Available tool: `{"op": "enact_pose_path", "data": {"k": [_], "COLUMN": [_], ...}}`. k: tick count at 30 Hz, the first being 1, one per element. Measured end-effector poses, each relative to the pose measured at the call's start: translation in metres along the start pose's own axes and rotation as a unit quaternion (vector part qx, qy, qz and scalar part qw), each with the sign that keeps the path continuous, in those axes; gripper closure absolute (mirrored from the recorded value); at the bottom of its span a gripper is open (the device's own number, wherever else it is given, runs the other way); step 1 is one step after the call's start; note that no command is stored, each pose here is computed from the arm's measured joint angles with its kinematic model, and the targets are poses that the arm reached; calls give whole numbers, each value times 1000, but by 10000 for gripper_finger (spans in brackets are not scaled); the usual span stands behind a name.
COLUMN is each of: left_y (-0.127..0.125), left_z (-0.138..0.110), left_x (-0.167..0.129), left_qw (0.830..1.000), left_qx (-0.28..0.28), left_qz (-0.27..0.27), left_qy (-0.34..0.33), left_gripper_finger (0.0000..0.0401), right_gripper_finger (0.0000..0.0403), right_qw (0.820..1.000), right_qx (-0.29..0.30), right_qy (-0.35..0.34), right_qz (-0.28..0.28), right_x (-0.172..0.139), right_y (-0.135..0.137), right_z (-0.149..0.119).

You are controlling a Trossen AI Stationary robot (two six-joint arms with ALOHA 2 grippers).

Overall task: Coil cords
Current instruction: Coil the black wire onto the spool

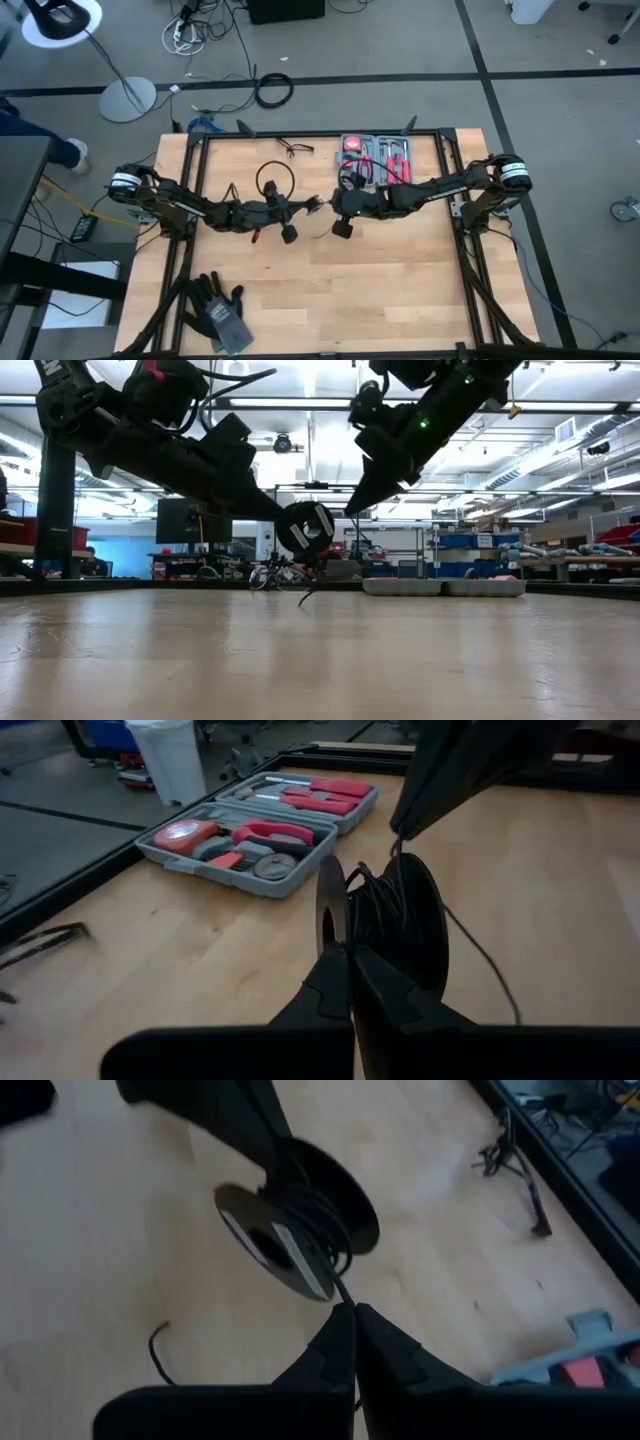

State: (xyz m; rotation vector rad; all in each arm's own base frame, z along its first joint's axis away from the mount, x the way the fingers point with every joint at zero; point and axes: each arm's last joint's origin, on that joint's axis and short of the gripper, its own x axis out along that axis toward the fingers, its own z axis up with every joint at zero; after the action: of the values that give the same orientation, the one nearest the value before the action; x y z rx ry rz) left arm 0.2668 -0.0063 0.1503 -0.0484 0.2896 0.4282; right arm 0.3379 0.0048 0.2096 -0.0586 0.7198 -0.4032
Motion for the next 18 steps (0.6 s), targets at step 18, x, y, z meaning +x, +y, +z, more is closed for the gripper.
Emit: {"op": "enact_pose_path", "data": {"k": [18], "left_y": [3], "left_z": [11], "left_x": [-10], "left_qw": [998], "left_qx": [-38], "left_qz": [-22], "left_qy": [-48], "left_gripper_finger": [401], "right_gripper_finger": [306], "right_qw": [986], "right_qx": [5], "right_qy": [146], "right_qz": [-75], "right_x": [-9], "right_y": [-1], "right_z": [-35]}}
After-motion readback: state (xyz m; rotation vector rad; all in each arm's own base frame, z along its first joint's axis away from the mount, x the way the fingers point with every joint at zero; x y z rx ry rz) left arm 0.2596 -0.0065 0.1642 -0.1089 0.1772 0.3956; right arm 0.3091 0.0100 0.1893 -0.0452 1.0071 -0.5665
